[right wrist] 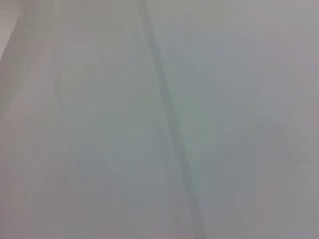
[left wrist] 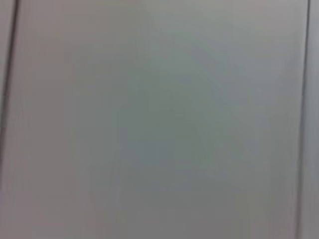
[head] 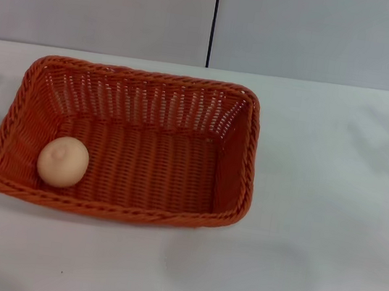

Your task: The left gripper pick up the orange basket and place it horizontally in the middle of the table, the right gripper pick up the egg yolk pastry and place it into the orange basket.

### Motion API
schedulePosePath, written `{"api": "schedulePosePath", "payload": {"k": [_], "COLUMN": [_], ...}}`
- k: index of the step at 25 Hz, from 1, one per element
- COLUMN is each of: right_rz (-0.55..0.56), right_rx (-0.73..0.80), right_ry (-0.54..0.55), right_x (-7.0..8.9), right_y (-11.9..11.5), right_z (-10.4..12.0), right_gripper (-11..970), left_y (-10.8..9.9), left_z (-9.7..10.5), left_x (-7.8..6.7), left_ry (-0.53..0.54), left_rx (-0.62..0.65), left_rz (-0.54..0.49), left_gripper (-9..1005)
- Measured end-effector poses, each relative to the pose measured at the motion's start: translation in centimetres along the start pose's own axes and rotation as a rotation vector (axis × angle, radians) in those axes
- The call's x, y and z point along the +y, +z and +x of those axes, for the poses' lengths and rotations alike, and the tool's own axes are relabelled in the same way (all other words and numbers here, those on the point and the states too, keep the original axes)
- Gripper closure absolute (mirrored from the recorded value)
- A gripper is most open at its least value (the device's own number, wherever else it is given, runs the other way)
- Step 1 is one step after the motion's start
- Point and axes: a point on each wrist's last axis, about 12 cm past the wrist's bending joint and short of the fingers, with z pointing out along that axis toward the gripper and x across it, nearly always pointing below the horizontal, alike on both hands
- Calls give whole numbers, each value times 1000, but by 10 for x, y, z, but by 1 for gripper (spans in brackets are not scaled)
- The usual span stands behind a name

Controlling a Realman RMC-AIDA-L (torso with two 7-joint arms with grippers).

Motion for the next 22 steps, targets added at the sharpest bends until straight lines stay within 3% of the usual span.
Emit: {"api": "schedulePosePath", "payload": {"k": [3,9,13,14,22], "right_rz": [128,371,449,477,526], "right_rx": [-92,-163,-182,-165,-88], "right_ry": [-68,-180,-186,-189,-257], "right_x": [-3,-18,-30,-37,-48], "right_y": [-26,-45,-41,-36,-17], "right_z": [5,9,7,8,18], "right_gripper": [345,346,345,345,346], "left_y": [-5,-15,-17,-20,-24], "left_z": [2,9,11,15,21], "left_x": [1,5,5,4,-2], "left_ry": [8,51,56,90,112], "left_rx": [-40,-93,-106,-125,-140], "left_rz": [-45,-177,-203,-254,-288], "left_gripper": [259,259,259,260,260]}}
